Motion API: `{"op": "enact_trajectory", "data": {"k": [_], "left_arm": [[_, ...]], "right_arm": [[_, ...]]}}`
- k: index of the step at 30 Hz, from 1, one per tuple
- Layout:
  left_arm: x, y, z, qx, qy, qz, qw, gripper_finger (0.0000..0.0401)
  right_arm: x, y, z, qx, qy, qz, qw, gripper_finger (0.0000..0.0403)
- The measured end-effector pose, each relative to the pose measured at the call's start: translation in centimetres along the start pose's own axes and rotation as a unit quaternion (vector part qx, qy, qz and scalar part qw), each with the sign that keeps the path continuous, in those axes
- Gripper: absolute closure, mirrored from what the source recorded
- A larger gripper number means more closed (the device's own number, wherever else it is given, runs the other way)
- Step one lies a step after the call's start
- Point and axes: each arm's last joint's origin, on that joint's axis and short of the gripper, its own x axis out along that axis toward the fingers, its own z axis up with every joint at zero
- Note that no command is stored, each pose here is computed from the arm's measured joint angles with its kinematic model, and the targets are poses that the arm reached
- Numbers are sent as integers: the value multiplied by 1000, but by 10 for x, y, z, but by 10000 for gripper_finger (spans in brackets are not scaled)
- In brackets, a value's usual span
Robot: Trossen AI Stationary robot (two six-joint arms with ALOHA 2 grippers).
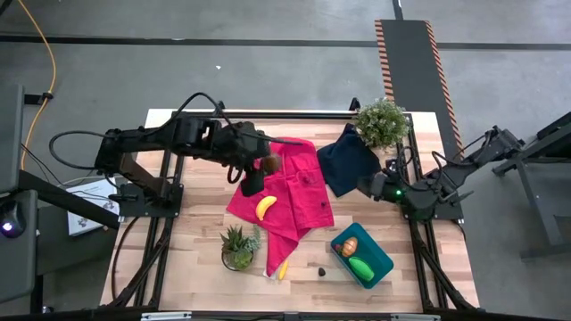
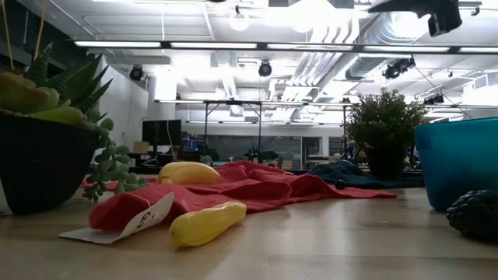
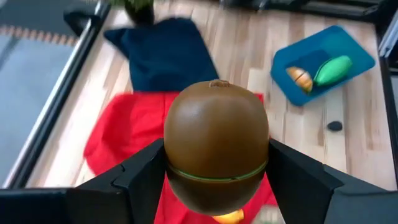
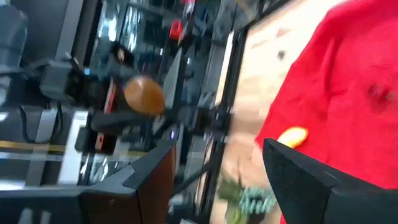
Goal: Pick and placing Produce into tupperware
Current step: Put the kiwi into the blue bin
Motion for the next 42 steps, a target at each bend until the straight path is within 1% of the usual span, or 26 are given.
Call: {"op": "enact_trajectory", "data": {"k": [4, 8, 12, 17, 19, 21, 29, 33, 35, 39, 42], "left_arm": [[-1, -7, 4, 21, -29, -5, 999, 158], [-2, -11, 7, 29, -47, -10, 998, 158], [-2, -10, 8, 28, -49, -9, 998, 158], [-2, -10, 8, 32, -49, -9, 998, 158], [-1, -10, 8, 33, -47, -11, 998, 158], [1, -11, 8, 33, -44, -11, 998, 158], [2, -11, 8, 45, -42, -15, 998, 158], [2, -11, 8, 48, -43, -16, 998, 158], [2, -11, 8, 52, -43, -16, 998, 158], [2, -11, 8, 56, -44, -16, 997, 158], [4, -12, 9, 57, -45, -16, 997, 158]], "right_arm": [[11, 6, -5, 21, 50, 28, 998, 160], [26, 13, -12, 52, 71, 60, 994, 142], [43, 11, -19, 84, 97, 64, 990, 122], [60, 11, -21, 107, 107, 77, 986, 112], [64, 11, -19, 110, 100, 86, 985, 111], [67, 10, -17, 107, 93, 82, 986, 111], [71, 0, -15, 76, 88, 37, 993, 111], [71, -2, -15, 71, 90, 29, 993, 111], [71, -2, -15, 71, 89, 29, 993, 111], [73, -2, -11, 73, 65, 26, 995, 111], [74, -3, -9, 95, 61, 24, 993, 111]]}}
